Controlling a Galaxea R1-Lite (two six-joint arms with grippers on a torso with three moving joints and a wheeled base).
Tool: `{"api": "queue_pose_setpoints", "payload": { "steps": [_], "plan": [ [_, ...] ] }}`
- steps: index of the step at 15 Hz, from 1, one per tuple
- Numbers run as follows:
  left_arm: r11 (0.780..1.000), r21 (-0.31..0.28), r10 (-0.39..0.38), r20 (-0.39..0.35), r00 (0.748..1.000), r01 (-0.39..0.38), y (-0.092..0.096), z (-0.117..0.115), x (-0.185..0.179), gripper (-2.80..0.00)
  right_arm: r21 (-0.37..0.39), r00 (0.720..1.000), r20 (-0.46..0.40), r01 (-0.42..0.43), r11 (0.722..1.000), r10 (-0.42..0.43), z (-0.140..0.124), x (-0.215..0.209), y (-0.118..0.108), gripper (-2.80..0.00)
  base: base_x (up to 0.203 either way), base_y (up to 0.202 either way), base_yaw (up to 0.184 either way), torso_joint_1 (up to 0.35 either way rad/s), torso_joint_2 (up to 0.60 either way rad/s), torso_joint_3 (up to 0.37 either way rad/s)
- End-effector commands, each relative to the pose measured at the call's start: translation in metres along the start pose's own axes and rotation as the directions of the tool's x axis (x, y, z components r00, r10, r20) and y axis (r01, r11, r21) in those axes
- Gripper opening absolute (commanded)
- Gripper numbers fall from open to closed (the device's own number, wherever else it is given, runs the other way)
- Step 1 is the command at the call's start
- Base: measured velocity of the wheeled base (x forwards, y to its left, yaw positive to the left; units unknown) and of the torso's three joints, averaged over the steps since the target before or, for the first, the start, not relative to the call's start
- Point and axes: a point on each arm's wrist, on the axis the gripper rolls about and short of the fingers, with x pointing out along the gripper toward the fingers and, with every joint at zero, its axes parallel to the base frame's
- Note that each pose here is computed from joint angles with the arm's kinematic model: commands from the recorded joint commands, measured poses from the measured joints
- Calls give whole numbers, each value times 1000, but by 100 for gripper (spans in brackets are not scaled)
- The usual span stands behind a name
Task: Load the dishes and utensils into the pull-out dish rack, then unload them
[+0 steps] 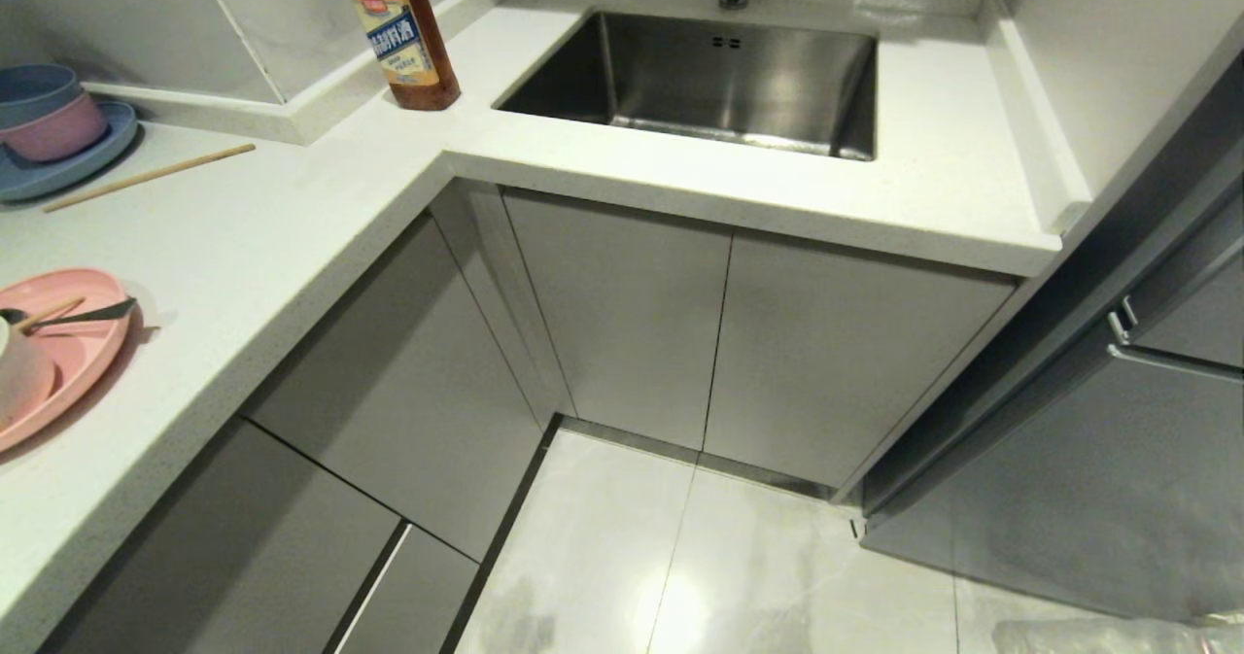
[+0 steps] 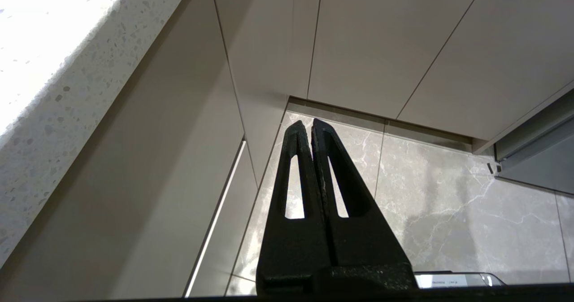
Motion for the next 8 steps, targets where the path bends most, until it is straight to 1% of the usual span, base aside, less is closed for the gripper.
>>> {"api": "queue_pose_setpoints", "payload": {
  "steps": [1, 8],
  "plan": [
    [1000, 0, 1, -2, 1000, -1, 0, 0, 0, -280, 0, 1000, -3, 0, 1000, 0, -1, 0, 0, -280, 0, 0, 0, 0, 0, 0],
    [1000, 0, 1, -2, 1000, -1, 0, 0, 0, -280, 0, 1000, -2, 0, 1000, 0, -1, 0, 0, -280, 0, 0, 0, 0, 0, 0]
  ]
}}
